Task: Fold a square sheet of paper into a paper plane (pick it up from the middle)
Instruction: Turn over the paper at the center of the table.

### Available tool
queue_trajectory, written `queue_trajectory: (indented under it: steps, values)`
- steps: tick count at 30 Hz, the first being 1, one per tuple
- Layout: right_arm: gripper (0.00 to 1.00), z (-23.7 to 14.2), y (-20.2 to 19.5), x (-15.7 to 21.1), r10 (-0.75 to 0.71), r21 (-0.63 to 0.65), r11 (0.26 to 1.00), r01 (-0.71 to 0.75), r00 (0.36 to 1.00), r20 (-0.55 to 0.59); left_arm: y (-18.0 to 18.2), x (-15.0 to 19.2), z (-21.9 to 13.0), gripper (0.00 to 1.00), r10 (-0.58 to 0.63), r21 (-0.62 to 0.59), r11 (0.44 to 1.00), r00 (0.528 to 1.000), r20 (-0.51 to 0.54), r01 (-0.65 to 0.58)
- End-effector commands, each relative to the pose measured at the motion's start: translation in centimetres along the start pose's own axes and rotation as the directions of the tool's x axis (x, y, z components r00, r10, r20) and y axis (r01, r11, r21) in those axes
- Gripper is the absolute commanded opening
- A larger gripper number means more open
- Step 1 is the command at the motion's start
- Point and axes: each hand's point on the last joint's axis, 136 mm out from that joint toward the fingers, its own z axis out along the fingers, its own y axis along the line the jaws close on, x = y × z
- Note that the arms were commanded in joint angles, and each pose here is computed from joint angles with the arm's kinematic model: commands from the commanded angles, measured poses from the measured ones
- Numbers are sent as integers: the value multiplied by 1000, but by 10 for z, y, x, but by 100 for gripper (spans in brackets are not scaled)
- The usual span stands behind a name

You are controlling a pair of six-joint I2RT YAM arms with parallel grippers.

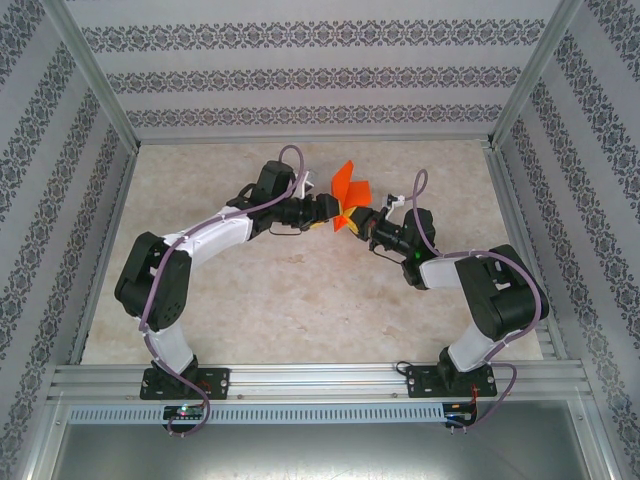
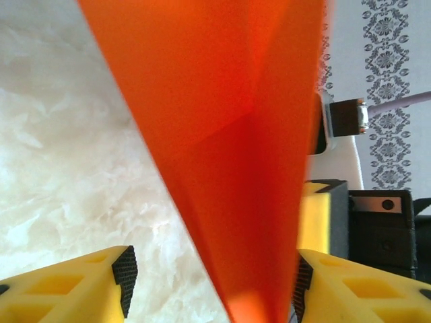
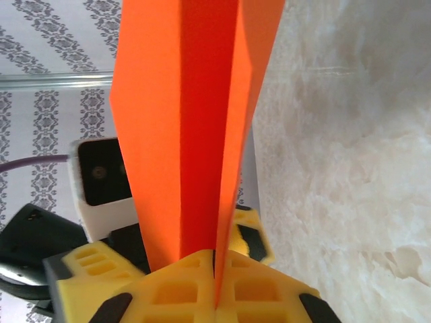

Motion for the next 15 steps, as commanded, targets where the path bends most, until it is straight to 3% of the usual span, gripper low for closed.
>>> queue_trajectory:
  steps: [1, 4, 8, 15]
  values:
    - [0, 2, 36, -2, -58, -123, 991, 59, 998, 6, -17, -14, -6, 62, -31, 92, 995, 998, 55, 25]
    - [0, 4, 38, -1, -48, -145, 988, 48, 999, 0, -22, -17, -6, 60, -38, 120, 992, 997, 66, 30]
    - [0, 6, 39, 2, -50, -144, 988, 48, 999, -6, -26, -19, -5, 44, -48, 148, 988, 996, 72, 37]
    - [0, 7, 35, 5, -45, -135, 990, 44, 999, -9, -33, -22, -5, 34, -60, 193, 980, 995, 85, 43]
